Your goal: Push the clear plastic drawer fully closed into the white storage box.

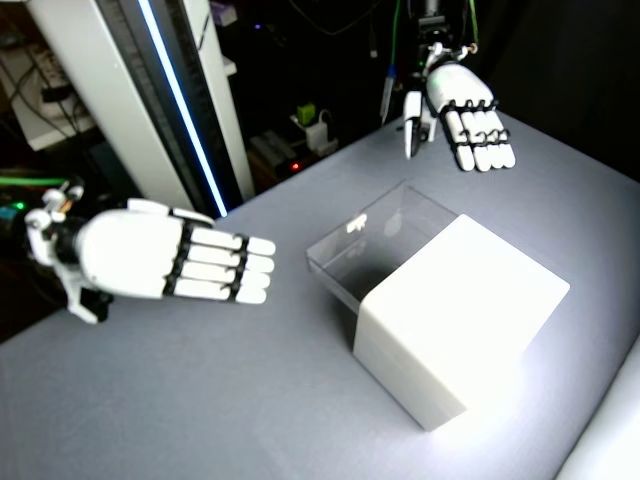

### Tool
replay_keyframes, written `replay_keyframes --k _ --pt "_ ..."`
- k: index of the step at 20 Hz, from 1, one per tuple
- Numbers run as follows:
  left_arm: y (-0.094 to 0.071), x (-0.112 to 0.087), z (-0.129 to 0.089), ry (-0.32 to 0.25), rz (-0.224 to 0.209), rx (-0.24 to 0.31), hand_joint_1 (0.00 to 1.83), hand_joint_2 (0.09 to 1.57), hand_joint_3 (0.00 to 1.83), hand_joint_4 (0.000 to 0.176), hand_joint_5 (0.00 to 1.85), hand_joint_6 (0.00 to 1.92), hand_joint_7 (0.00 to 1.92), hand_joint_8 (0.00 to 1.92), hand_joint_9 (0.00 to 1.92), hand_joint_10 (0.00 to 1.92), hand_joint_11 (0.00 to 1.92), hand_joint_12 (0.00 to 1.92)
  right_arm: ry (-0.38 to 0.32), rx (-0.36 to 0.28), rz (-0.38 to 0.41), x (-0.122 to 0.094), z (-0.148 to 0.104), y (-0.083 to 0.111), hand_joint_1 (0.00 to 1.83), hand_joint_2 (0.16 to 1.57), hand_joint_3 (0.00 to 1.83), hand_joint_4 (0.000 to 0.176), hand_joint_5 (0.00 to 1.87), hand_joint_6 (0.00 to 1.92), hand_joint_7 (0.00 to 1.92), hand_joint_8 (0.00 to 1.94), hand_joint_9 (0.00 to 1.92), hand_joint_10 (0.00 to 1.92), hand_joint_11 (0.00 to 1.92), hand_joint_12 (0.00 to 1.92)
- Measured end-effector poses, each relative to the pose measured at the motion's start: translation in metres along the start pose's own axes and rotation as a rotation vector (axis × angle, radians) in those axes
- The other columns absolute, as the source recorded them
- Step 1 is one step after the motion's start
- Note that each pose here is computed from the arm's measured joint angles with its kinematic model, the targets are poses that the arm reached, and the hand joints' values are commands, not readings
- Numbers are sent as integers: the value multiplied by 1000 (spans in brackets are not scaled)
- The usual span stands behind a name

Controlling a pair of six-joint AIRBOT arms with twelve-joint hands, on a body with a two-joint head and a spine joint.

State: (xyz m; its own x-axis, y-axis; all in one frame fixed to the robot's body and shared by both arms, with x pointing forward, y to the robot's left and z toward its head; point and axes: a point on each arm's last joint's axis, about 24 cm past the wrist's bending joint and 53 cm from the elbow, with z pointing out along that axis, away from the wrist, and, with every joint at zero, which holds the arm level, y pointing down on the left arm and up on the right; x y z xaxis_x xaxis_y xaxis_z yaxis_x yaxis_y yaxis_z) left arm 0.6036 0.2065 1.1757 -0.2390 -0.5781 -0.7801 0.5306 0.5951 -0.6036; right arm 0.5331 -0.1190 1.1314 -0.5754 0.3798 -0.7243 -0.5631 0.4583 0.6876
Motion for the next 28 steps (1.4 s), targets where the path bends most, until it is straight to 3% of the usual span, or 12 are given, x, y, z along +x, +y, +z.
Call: replay_keyframes --k 3,5,10,11,13,16,18,21,23,24,25,28 --pt "1 -3 0 -11 -2 -3 426 1379 9 13 0 0 0 0 0 0 0 0 32 -62 24 12 19 10 353 1406 4 0 22 7 0 0 2 1 34 21" --pt "2 -3 0 -15 -4 -6 429 1406 19 29 0 0 0 0 0 0 0 0 46 -98 40 17 31 17 406 1413 3 0 45 11 20 5 2 0 6 22" --pt "4 -6 -2 -28 -5 -13 552 1443 12 37 0 0 0 0 0 0 0 0 90 -156 31 32 64 27 259 1452 8 0 58 4 8 1 0 0 0 0" --pt "5 -6 -3 -28 -5 -15 563 1447 12 36 0 0 0 0 0 0 0 0 90 -169 29 33 72 30 403 1412 0 0 59 3 11 2 0 0 0 0" --pt "5 -7 -3 -31 -6 -18 533 1457 13 45 0 0 0 0 0 0 0 0 90 -179 26 34 77 33 417 1411 0 0 48 0 1 0 0 0 0 0" --pt "6 -8 -3 -36 -8 -22 535 1477 12 42 0 0 0 0 0 0 0 0 86 -191 24 34 86 35 382 1420 0 0 0 0 0 0 0 0 0 0" --pt "8 -9 -5 -40 -7 -27 536 1479 6 34 0 0 0 0 0 0 0 0 78 -205 15 30 92 40 412 1404 0 0 0 0 0 0 0 0 0 0" --pt "9 -11 -6 -45 -4 -31 526 1493 7 10 0 0 0 0 0 0 0 0 72 -241 1 27 98 52 306 1418 1 0 0 0 0 0 0 0 0 0" --pt "8 -11 -6 -49 -4 -29 530 1483 0 10 0 0 0 0 0 0 0 0 75 -250 -10 27 99 54 328 1400 0 0 0 0 0 0 0 0 0 0" --pt "9 -12 -6 -49 -4 -30 569 1469 0 0 0 0 0 0 0 0 0 0 76 -252 -14 27 99 55 380 1379 0 0 0 0 0 0 0 0 0 0" --pt "8 -12 -6 -50 -4 -29 573 1462 0 0 0 0 0 0 0 0 0 0 76 -256 -20 26 100 57 322 1405 0 0 0 0 0 0 0 0 0 0" --pt "9 -12 -6 -50 -4 -32 409 1490 10 0 0 0 0 0 0 0 0 0 60 -267 -32 19 102 59 313 1416 3 0 0 0 0 0 0 0 0 0"
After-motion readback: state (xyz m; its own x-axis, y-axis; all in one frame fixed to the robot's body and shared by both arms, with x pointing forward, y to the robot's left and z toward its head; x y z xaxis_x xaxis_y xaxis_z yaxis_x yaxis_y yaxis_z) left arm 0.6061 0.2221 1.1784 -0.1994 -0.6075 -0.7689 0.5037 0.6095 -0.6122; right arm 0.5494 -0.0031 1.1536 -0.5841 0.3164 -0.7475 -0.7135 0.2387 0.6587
